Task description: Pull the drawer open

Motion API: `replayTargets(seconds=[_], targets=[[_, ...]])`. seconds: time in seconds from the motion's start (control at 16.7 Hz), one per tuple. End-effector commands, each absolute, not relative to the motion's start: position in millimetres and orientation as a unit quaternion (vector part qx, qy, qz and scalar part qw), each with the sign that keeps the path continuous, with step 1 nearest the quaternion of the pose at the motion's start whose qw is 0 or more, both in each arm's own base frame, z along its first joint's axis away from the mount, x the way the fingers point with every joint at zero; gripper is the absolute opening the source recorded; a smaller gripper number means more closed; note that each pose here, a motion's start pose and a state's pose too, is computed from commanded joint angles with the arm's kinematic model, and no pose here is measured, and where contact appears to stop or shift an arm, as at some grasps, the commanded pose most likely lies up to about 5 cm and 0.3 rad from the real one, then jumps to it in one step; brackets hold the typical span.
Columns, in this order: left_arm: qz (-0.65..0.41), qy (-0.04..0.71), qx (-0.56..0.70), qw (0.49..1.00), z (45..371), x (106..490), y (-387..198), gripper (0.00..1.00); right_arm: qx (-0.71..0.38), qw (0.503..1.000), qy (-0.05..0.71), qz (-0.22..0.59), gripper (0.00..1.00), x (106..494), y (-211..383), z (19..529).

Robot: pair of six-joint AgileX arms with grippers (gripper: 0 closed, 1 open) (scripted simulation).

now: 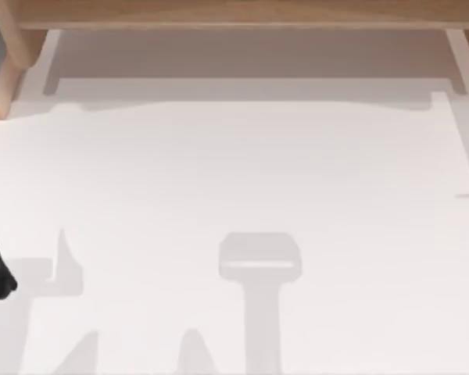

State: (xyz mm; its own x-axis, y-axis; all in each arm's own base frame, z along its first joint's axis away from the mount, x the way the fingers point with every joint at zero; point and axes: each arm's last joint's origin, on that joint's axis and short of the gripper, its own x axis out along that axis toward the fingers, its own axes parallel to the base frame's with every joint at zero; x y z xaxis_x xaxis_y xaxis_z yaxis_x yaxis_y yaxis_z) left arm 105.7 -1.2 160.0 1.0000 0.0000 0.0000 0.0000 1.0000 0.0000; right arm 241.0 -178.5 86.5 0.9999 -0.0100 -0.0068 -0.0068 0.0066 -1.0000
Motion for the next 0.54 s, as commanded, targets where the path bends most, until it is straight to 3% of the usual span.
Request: replayTargets(seconds=[0.18,0.54], targets=[[0.000,0.000,0.000,1.000,160.0,105.7,-1.2,1.00,-0.705,0.709,0.006,-0.001,0.98,241.0,-178.5,86.5],[0.000,0.000,0.000,1.000,160.0,105.7,-1.2,1.00,-0.705,0.709,0.006,-0.001,1.00,241.0,-178.5,86.5]])
